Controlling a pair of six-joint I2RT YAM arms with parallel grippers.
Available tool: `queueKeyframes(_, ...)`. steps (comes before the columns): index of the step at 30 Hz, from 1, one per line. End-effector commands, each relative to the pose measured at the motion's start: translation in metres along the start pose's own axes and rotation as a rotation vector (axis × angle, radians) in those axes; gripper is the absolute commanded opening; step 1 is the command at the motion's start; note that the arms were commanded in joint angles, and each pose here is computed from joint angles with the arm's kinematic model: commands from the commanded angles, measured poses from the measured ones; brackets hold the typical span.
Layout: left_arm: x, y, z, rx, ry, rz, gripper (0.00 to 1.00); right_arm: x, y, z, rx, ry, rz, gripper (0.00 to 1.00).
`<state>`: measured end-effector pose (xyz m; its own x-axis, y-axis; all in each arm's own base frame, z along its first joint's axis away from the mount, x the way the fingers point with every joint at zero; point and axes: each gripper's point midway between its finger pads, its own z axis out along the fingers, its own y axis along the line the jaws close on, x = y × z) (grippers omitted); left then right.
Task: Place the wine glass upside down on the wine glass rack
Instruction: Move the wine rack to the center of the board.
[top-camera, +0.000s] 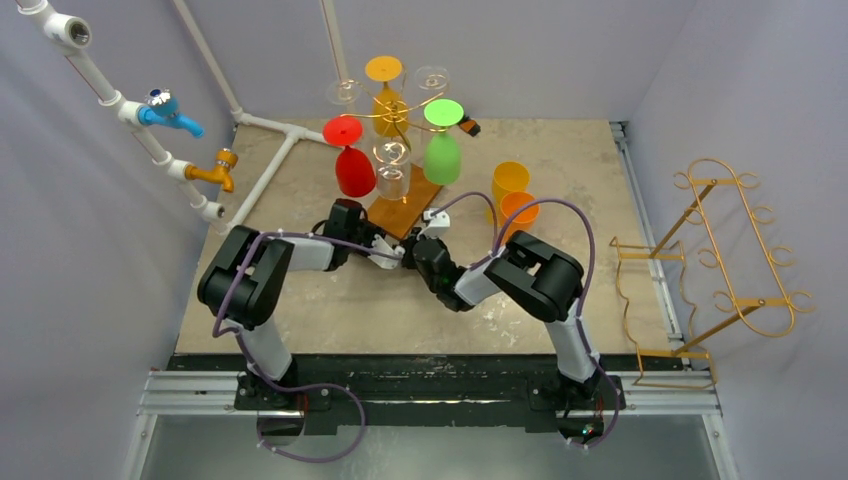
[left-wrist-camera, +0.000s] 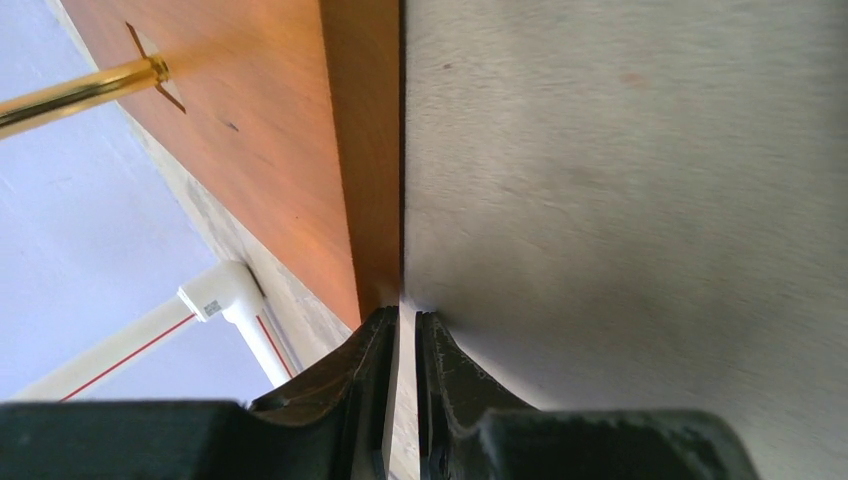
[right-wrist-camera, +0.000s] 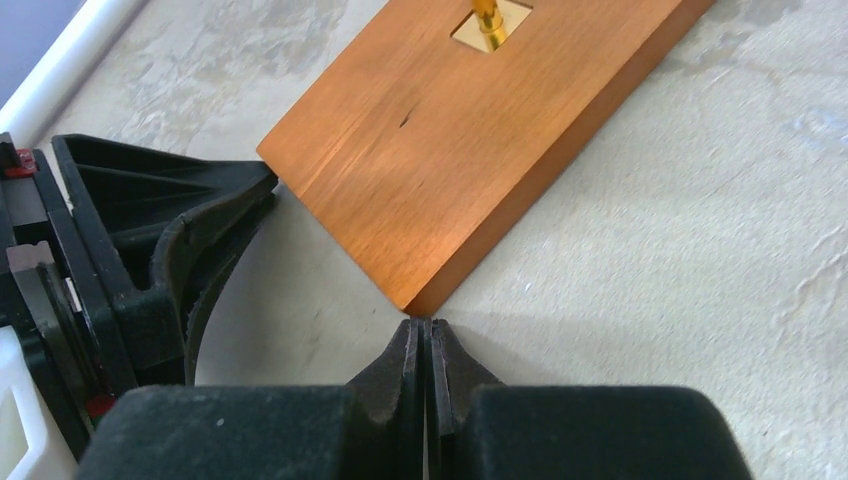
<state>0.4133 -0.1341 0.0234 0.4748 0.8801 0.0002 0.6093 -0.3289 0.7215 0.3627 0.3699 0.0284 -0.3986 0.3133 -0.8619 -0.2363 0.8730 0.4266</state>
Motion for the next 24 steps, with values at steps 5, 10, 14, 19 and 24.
queueKeyframes(5, 0.001, 0.008, 0.019, 0.020, 0.005, -0.082, 0.17, -0.032, 0.001, 0.016, 0.014, -0.050, 0.057, 0.07)
queueKeyframes(10, 0.003, 0.016, 0.027, 0.003, 0.007, -0.106, 0.17, -0.043, -0.004, 0.024, 0.021, -0.049, 0.062, 0.08)
queueKeyframes(14, 0.003, 0.023, 0.033, -0.017, 0.006, -0.125, 0.17, -0.055, -0.009, 0.030, 0.029, -0.060, 0.069, 0.08)
queueKeyframes(19, 0.002, 0.027, 0.039, -0.037, 0.005, -0.140, 0.17, -0.063, -0.009, 0.036, 0.039, -0.070, 0.061, 0.09)
queueKeyframes(24, 0.000, 0.033, 0.045, -0.057, 0.005, -0.172, 0.17, -0.067, -0.010, 0.040, 0.040, -0.068, 0.053, 0.09)
